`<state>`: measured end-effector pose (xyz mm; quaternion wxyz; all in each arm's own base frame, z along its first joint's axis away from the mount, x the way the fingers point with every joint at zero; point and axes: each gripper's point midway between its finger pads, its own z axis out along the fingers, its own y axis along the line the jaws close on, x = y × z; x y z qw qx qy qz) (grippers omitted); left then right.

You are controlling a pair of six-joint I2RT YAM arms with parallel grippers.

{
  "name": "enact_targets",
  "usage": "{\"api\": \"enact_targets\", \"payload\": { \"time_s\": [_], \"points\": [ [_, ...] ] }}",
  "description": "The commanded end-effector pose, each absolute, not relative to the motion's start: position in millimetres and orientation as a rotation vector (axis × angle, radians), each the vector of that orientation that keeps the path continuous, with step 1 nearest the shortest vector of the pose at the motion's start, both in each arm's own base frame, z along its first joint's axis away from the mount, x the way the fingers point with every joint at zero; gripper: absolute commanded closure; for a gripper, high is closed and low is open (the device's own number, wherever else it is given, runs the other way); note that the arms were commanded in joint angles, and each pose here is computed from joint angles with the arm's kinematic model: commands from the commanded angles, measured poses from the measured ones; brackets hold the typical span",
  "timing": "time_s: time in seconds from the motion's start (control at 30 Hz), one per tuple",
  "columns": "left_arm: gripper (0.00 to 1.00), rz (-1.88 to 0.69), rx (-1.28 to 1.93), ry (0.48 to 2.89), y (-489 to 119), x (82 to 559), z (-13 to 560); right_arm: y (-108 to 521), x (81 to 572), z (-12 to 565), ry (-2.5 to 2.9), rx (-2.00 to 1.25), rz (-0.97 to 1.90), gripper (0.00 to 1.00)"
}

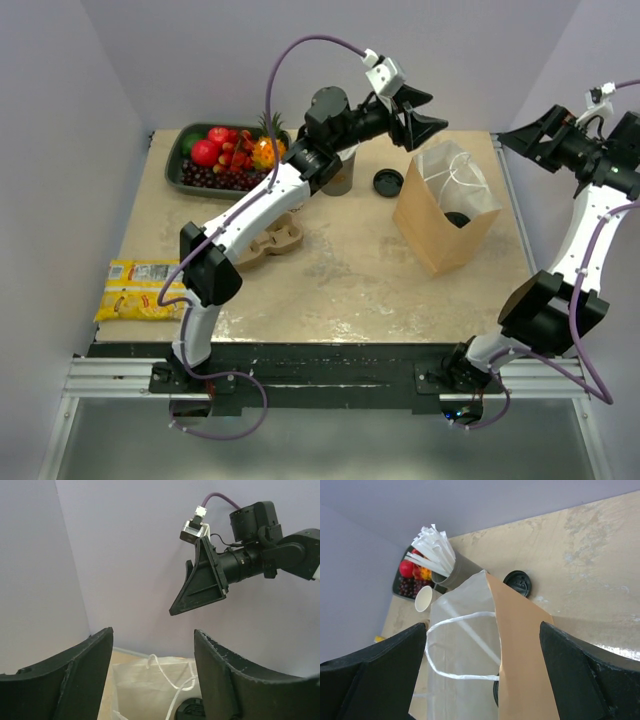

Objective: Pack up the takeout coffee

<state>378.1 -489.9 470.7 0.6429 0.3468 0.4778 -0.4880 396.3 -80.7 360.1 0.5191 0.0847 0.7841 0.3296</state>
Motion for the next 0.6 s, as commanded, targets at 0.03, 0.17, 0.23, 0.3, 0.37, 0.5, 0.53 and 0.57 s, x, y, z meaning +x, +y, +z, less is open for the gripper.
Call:
{"api": "enact_targets", "payload": {
  "time_s": [0.03, 0.17, 0.23, 0.3, 0.37, 0.5, 0.53, 0.57],
  "points": [
    [0.23, -0.981, 0.746, 0.919, -451.3, 375.4, 536.8, -90.5, 392.5, 399.0, 1.801, 0.084, 0.557, 0.01],
    [0.16, -0.835, 0.713, 0.933, -419.7, 392.9, 550.9, -93.7, 395.5, 423.3, 1.824, 0.018, 0.377, 0.01],
    [0.11, -0.770, 0.698, 0.985, -393.7, 405.4, 547.0, -103.3, 402.1, 416.9, 1.892, 0.090, 0.235, 0.01],
    [0.01, -0.681, 0.645, 1.051, -357.6, 420.0, 547.6, -106.9, 402.2, 439.9, 1.881, 0.083, 0.098, 0.01],
    [0.01, -0.539, 0.602, 1.132, -326.7, 441.7, 531.6, -112.6, 401.7, 446.3, 1.907, 0.131, -0.037, 0.01],
    [0.00, -0.227, 0.478, 1.253, -229.8, 463.2, 523.9, -110.0, 392.7, 453.1, 1.919, 0.142, -0.114, 0.01],
    [0.00, -0.185, 0.465, 1.291, -214.4, 467.4, 511.7, -107.0, 390.3, 449.6, 1.935, 0.121, -0.120, 0.01],
    [0.00, -0.157, 0.446, 1.308, -198.4, 467.9, 509.3, -105.2, 383.4, 453.8, 1.926, 0.112, -0.134, 0.01]
  ]
}}
